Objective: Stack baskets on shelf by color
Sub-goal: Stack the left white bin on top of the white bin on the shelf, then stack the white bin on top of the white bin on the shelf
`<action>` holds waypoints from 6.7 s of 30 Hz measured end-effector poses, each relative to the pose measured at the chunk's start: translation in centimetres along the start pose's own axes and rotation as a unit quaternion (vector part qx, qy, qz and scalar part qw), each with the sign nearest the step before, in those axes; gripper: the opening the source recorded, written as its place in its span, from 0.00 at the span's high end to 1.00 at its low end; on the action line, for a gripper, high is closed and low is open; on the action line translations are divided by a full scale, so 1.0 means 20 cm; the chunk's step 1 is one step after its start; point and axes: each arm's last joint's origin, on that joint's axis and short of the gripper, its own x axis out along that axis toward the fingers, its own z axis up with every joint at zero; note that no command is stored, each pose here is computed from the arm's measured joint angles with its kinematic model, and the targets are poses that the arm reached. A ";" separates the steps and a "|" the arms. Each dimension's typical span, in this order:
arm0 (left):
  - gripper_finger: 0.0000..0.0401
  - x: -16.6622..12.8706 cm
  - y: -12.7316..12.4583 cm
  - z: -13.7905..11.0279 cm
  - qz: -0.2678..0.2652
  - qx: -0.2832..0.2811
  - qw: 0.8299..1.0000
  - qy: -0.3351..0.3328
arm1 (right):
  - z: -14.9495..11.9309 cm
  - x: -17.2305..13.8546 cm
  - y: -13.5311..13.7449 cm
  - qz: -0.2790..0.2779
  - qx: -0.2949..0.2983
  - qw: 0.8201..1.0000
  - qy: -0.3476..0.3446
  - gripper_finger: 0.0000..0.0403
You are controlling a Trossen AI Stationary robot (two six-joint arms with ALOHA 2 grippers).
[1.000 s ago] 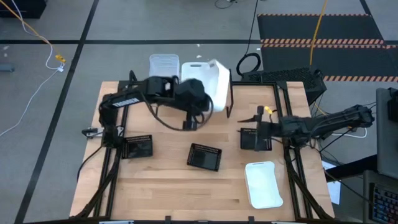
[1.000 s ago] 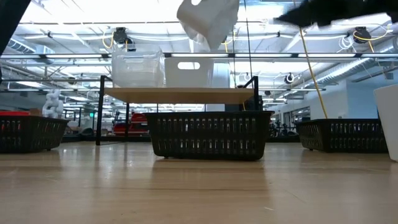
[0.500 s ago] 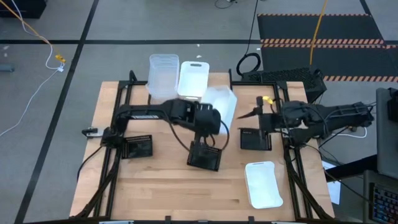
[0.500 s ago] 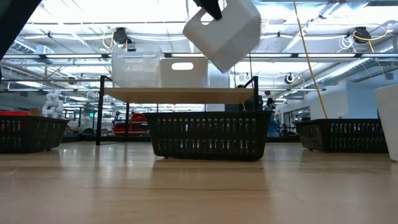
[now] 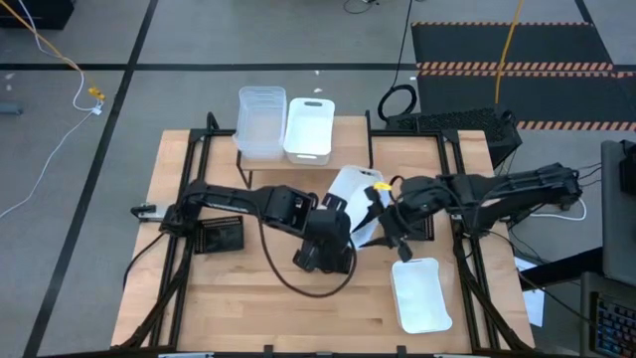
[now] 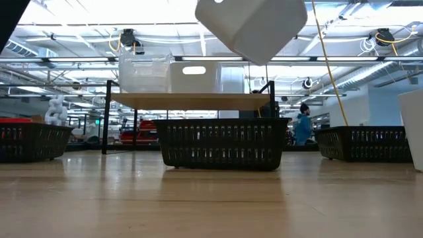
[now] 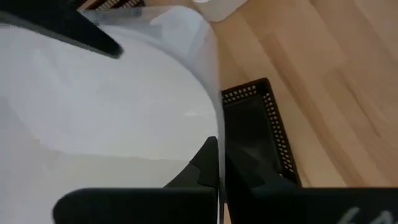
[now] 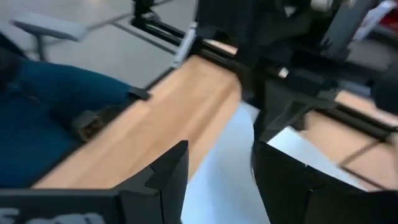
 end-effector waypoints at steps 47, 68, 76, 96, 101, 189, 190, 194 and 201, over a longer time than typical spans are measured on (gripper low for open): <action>0.81 -0.19 -0.04 0.08 0.083 0.034 0.991 -0.100 | -0.06 -0.16 0.10 0.176 -0.132 0.975 -0.001 1.00; 0.99 -0.19 0.54 -0.37 0.157 -0.117 0.977 0.087 | 0.04 -0.45 0.07 -0.100 -0.066 0.992 -0.039 0.57; 0.99 -0.38 0.68 -0.53 0.151 -0.112 0.981 0.048 | -0.04 -0.54 0.11 -0.124 -0.048 0.991 -0.017 0.57; 1.00 -0.46 0.82 -0.85 0.036 -0.140 0.987 0.066 | -0.28 -0.48 0.15 -0.170 -0.041 0.984 -0.040 0.57; 0.99 -0.40 0.81 -0.87 0.004 -0.120 0.990 0.073 | -0.28 -0.50 0.16 -0.171 -0.042 0.983 -0.047 0.57; 0.64 -0.19 0.80 -0.69 0.145 -0.229 0.958 0.095 | -0.36 -0.46 0.17 -0.153 0.051 0.987 -0.002 0.57; 0.64 -0.21 0.80 -0.69 0.152 -0.230 0.957 0.094 | -0.37 -0.45 0.17 -0.150 0.068 0.986 0.007 0.57; 0.64 -0.29 0.75 -0.66 0.177 -0.224 0.955 0.082 | -0.40 -0.41 0.17 -0.144 0.135 0.979 0.042 0.58; 0.64 -0.34 0.55 -0.49 0.166 -0.288 0.943 0.015 | -0.45 -0.28 0.22 -0.095 0.265 0.957 0.074 0.58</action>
